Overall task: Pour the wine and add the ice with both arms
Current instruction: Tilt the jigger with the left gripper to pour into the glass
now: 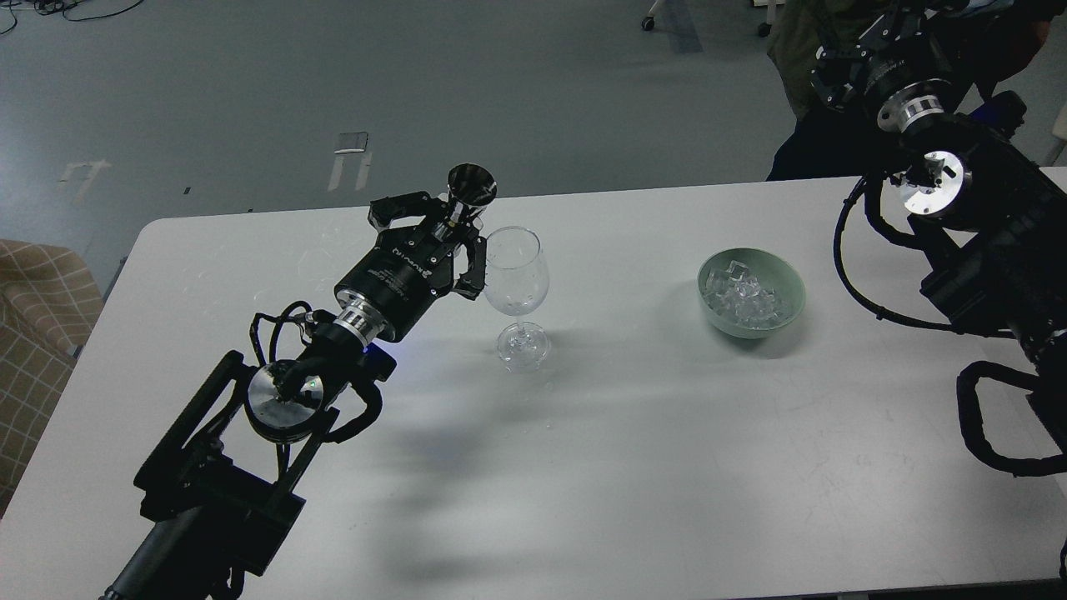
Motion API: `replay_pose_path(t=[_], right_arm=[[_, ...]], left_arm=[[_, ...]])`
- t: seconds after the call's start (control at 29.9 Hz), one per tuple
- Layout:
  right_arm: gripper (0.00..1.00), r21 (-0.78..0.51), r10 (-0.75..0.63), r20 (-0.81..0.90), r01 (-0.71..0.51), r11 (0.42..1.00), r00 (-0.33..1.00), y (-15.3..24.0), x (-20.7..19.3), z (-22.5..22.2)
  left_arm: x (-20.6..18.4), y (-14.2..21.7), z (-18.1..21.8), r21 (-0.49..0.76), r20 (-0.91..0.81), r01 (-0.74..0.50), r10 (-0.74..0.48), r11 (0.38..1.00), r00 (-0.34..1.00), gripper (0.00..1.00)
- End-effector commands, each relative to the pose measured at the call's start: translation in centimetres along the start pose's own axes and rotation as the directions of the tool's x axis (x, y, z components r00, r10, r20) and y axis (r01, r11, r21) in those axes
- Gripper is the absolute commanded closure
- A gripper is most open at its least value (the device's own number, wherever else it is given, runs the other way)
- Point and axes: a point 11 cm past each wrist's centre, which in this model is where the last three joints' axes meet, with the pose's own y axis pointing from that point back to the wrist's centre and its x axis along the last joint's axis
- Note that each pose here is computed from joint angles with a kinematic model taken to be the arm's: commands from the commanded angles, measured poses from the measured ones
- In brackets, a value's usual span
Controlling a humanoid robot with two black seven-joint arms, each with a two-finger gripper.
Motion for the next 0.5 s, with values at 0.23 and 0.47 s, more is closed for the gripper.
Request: replay_pose_path(t=[0.23, 0.47], right_arm=[[0.0, 0.003, 0.002, -0.001, -0.002, 1.0, 1.0, 0.01, 0.16, -0.2], [0.0, 0.005, 0.002, -0.001, -0.002, 1.0, 1.0, 0.01, 0.16, -0.21]], left_arm=[[0.11, -0.39, 0.65, -0.001, 0.03, -0.007, 0.007, 1.0, 1.0, 1.0], [0.3, -0.35, 0.71, 0.021, 0.157, -0.022, 0.018, 1.0, 0.987, 1.0]])
